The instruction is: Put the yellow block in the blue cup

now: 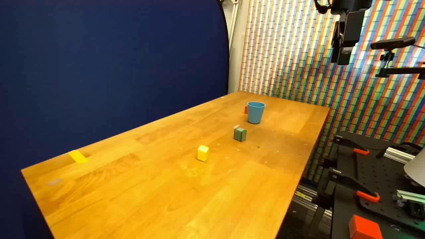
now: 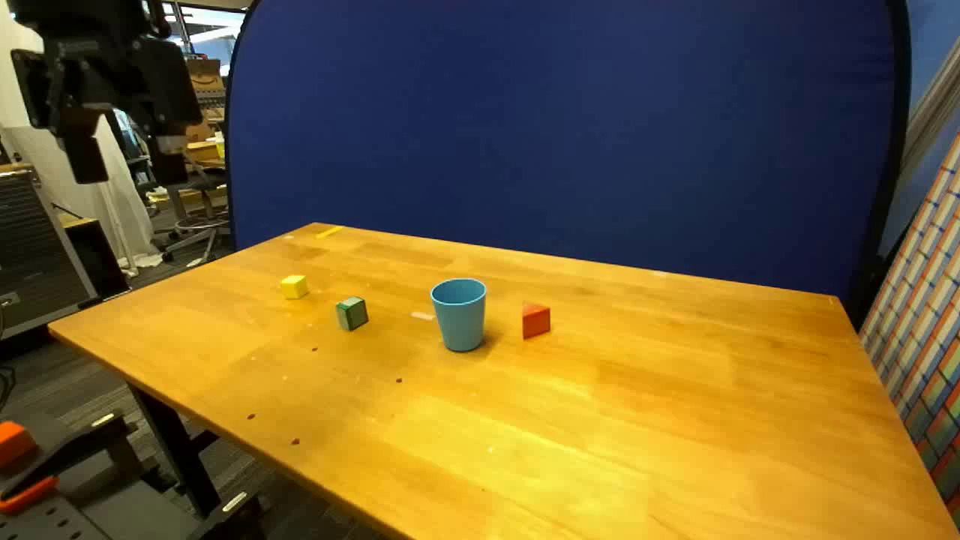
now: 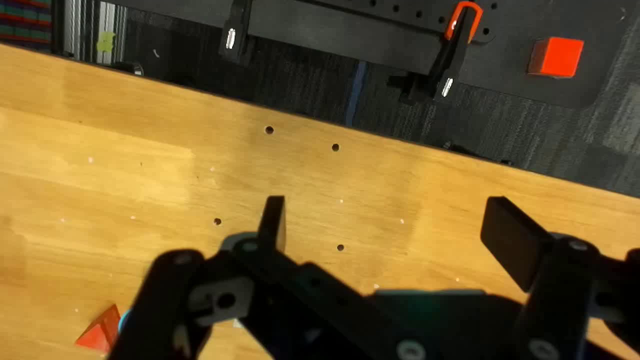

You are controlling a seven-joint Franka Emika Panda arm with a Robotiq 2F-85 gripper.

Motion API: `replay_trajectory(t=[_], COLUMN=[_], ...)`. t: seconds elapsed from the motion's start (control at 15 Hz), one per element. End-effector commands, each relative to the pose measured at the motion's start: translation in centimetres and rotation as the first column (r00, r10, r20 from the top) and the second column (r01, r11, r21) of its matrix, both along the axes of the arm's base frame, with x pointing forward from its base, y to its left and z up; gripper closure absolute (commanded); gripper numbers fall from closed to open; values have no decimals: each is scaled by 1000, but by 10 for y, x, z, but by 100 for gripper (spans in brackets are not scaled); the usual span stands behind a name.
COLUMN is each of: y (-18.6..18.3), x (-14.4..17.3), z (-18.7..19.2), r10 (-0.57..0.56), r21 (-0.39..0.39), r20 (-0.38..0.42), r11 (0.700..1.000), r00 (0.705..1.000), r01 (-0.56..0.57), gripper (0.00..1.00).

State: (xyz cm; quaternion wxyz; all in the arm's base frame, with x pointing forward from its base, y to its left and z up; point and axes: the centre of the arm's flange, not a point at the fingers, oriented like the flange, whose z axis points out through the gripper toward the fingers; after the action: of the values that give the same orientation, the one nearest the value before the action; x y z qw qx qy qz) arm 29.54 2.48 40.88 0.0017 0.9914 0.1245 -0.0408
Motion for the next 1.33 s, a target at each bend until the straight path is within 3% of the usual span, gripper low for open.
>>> replay_trajectory(t=[0.0,0.2,0.33,0.6,0.8,1.27], y=[0,0,8,43,72,133], x=[0,0,26,79,110,180], z=[0,-1,-27,-82,-123,-205], r10=[0,0,-20,21,52,137], r21=[0,0,-35,-6,-27,-29], r20=[-2,-5,18,78,107,119], r11=[1000,1000,999,1000,998,990], r00=[1000,1000,1000,997,993,983], r01=[0,0,21,-21,-50,-134], gripper=[0,0,0,0,0,0])
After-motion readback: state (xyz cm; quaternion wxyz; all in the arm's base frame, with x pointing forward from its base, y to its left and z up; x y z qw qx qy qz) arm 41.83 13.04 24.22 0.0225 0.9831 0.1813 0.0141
